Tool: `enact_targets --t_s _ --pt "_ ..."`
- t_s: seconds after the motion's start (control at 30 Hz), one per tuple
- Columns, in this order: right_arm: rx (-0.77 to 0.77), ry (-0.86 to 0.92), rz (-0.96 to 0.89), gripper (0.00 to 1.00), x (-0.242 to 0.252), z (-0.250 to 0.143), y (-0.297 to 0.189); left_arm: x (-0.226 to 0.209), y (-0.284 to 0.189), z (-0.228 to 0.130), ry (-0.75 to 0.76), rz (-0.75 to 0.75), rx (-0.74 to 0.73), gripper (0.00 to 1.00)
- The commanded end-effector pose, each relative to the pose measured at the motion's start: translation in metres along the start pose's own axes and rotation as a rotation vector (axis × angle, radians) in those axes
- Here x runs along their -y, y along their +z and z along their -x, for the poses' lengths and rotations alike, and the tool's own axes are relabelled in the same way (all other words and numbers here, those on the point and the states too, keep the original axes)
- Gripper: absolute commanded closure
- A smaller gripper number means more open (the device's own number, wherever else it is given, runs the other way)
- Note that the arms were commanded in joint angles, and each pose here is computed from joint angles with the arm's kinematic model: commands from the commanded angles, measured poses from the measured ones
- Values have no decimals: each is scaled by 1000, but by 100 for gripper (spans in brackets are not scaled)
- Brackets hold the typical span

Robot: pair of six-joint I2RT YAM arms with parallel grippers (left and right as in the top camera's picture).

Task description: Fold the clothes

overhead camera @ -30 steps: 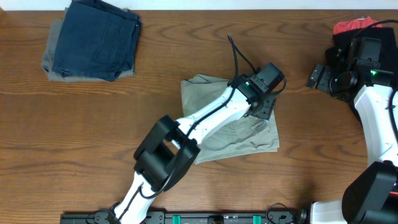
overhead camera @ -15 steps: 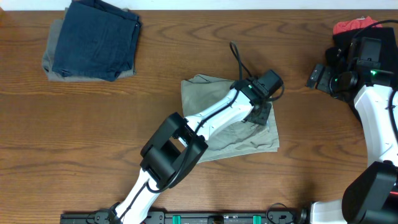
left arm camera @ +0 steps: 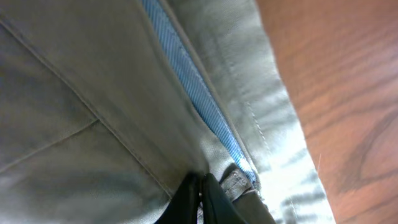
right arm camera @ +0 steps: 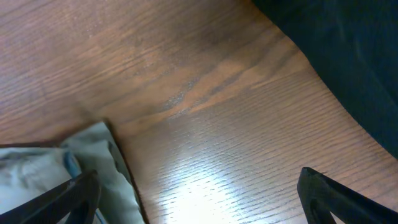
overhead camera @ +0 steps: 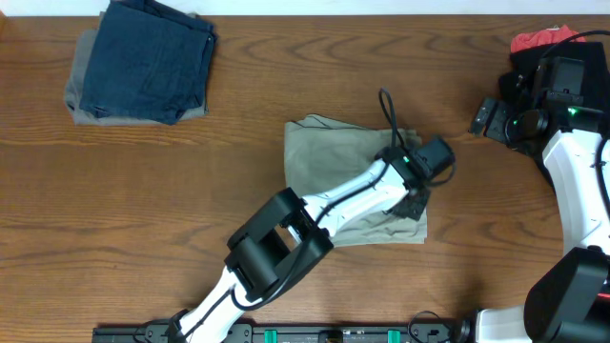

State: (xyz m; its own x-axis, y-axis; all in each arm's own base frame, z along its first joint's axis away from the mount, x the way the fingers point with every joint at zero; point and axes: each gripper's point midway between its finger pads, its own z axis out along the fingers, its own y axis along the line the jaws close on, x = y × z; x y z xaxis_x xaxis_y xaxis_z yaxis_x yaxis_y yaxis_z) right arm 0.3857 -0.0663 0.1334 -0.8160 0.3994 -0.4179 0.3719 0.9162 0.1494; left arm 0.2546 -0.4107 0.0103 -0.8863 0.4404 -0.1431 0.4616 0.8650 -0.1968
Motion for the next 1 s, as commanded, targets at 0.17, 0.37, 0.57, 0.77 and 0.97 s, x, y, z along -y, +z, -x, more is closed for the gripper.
enact_targets --t_s 0.17,0.37,0.57,0.77,0.97 --pt "15 13 -1 1 0 6 -3 37 2 -36 34 -136 -125 94" --pt "15 14 -1 1 0 6 -3 55 -14 -46 40 -227 -166 94" --pt "15 14 -1 1 0 6 -3 57 -67 -31 40 -270 -82 94" --pt "15 14 -1 1 0 6 -3 35 -111 -4 -2 -269 38 94" --pt "15 14 -1 1 0 6 -3 -26 -105 -1 -105 -98 13 94"
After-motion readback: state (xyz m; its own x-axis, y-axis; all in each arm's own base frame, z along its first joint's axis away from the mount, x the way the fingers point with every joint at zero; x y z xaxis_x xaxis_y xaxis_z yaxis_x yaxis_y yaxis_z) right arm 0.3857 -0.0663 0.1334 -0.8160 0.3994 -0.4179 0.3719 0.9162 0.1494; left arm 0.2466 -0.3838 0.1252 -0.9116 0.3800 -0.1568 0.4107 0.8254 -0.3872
